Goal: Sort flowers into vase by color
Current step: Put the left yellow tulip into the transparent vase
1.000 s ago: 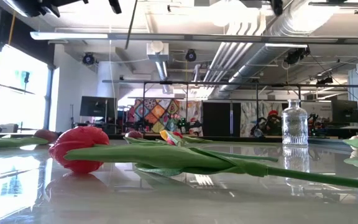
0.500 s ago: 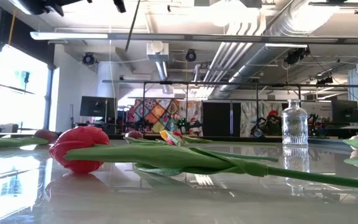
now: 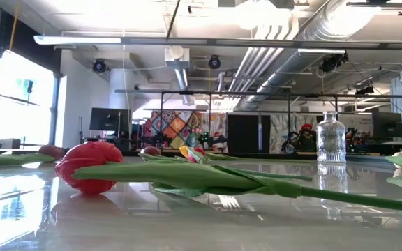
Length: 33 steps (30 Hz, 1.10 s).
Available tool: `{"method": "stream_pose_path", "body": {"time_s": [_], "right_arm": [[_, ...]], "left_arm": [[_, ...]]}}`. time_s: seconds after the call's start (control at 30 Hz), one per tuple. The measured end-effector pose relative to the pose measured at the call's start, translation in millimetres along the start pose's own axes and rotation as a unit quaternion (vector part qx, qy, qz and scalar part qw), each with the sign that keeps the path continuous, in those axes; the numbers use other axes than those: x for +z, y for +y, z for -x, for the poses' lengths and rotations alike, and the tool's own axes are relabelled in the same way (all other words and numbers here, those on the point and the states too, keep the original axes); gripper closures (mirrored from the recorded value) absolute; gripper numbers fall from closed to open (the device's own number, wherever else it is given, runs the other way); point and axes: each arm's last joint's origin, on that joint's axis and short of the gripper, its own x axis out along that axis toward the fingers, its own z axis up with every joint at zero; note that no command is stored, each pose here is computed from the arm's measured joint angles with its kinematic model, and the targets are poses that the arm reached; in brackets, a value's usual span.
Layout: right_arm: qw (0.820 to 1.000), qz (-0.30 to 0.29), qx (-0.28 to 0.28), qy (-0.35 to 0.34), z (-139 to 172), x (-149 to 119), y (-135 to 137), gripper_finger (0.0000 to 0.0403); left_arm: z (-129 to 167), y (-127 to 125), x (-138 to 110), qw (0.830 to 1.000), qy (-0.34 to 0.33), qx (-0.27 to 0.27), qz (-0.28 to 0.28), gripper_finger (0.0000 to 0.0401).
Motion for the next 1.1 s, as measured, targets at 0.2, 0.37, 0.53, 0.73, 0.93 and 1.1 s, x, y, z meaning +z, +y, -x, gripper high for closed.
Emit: {"method": "stream_pose_path", "body": {"time_s": [0.2, 0.37, 0.53, 0.73, 0.93, 1.1], "right_arm": [[1.0, 0.008, -0.005, 0.013, -21, 3, 8, 0.0198], [1.0, 0.012, -0.023, 0.008, -33, 7, 7, 0.0198], [1.0, 0.003, -0.003, 0.018, -41, 3, 9, 0.0199], [1.0, -0.003, -0.003, 0.023, -46, 0, 10, 0.0231], [1.0, -0.012, -0.002, 0.018, -46, 1, 9, 0.0326], [1.0, -0.013, -0.001, 0.019, -49, 1, 4, 0.0383]], "left_arm": [[-10, 4, 3, 1.0, -0.006, -0.004, 0.0, 0.0401], [-12, 3, 2, 1.0, -0.011, -0.023, -0.002, 0.0401], [-12, 3, 4, 1.0, -0.016, -0.025, -0.003, 0.0401], [-12, 3, 4, 1.0, -0.018, -0.025, -0.004, 0.0401], [-12, 3, 4, 1.0, -0.016, -0.025, -0.003, 0.0401], [-12, 3, 3, 1.0, -0.014, -0.025, -0.002, 0.04]]}}
